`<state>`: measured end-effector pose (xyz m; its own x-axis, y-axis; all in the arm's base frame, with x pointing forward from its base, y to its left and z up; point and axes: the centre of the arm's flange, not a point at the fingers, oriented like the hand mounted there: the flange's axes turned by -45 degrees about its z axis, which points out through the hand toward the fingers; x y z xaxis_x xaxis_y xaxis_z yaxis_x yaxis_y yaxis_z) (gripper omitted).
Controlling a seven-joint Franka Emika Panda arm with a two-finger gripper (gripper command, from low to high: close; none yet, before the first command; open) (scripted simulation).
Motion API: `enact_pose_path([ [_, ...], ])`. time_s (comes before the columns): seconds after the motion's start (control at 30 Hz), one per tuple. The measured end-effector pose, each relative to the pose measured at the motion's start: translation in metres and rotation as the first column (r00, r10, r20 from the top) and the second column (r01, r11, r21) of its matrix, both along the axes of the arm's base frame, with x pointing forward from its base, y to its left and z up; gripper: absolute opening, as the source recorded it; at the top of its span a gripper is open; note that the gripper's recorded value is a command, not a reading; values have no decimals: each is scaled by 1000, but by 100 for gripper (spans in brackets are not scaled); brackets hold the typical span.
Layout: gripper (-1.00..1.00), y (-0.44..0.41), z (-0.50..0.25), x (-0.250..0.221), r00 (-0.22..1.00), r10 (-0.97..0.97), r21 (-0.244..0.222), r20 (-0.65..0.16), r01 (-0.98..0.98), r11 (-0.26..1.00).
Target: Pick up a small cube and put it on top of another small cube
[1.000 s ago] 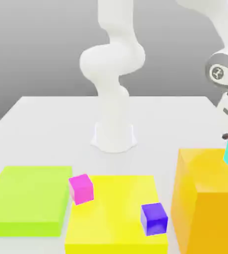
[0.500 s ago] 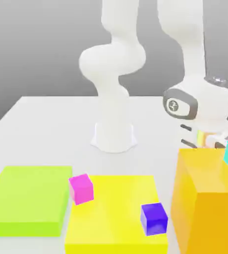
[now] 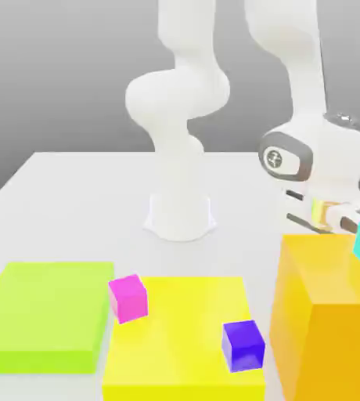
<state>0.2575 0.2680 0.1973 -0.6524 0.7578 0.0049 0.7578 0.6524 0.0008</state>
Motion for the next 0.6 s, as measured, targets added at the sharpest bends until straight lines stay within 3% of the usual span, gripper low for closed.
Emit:
enact_pose_path([
  [0.13, -100, 26, 47, 24, 997, 72, 48, -26, -70, 996],
  [0.4, -100, 17, 151, 89, 980, 175, 208, -95, -152, 966],
  [0.5, -100, -53, 174, 133, 990, 97, 228, -102, -72, 971],
  [0.6, -100, -110, 173, 152, 996, -4, 200, -93, 22, 980],
])
